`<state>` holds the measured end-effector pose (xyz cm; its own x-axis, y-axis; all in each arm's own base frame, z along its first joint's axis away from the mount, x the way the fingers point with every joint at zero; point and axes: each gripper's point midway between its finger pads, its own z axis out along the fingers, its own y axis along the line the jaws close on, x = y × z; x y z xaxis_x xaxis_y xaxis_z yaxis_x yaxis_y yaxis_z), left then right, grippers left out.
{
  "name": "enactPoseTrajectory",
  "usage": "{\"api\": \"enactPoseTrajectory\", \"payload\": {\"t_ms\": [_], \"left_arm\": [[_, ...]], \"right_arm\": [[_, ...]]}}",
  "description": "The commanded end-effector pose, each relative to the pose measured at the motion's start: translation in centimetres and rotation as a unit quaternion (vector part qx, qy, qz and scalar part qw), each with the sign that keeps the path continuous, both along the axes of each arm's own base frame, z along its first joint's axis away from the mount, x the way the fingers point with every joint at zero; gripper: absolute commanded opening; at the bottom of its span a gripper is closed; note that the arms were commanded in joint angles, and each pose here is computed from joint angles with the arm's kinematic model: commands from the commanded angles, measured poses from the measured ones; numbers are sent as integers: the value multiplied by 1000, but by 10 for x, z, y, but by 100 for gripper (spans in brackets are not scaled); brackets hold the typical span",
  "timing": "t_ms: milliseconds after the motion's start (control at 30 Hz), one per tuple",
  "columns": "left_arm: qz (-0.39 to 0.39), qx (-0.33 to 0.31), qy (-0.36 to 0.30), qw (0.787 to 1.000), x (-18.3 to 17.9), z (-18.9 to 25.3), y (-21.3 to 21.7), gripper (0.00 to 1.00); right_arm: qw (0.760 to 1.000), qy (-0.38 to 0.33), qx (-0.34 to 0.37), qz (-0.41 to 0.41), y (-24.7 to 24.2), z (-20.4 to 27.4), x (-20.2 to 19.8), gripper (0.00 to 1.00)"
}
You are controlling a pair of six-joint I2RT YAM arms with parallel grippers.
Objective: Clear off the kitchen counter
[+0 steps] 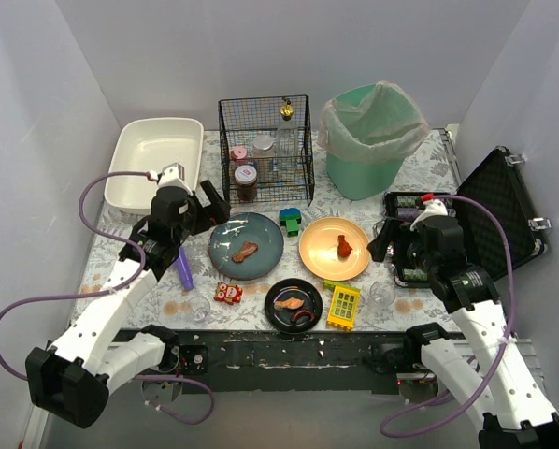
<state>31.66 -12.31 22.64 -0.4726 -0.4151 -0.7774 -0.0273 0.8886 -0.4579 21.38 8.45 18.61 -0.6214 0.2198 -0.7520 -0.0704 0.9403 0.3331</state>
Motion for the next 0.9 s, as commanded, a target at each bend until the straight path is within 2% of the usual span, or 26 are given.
{"api": "enactPoseTrajectory", "payload": {"t_ms": [0, 200, 467, 667, 867], "left_arm": [[16, -37, 24, 999, -24, -13, 5, 98], [14, -46, 48, 998, -37, -36, 5, 98], [34, -44, 77, 995, -36, -56, 8, 98], [19, -51, 140, 989, -40, -91, -4, 98], [23, -56, 134, 989, -45, -94, -2, 98]], "right_arm": [[998, 15, 52, 24, 21, -9, 4, 96], [996, 48, 65, 29, 29, -27, 3, 94], [994, 76, 74, 35, 35, -41, -2, 91], [991, 88, 89, 51, 49, -38, -3, 91], [988, 93, 96, 71, 74, -36, -3, 90]]}}
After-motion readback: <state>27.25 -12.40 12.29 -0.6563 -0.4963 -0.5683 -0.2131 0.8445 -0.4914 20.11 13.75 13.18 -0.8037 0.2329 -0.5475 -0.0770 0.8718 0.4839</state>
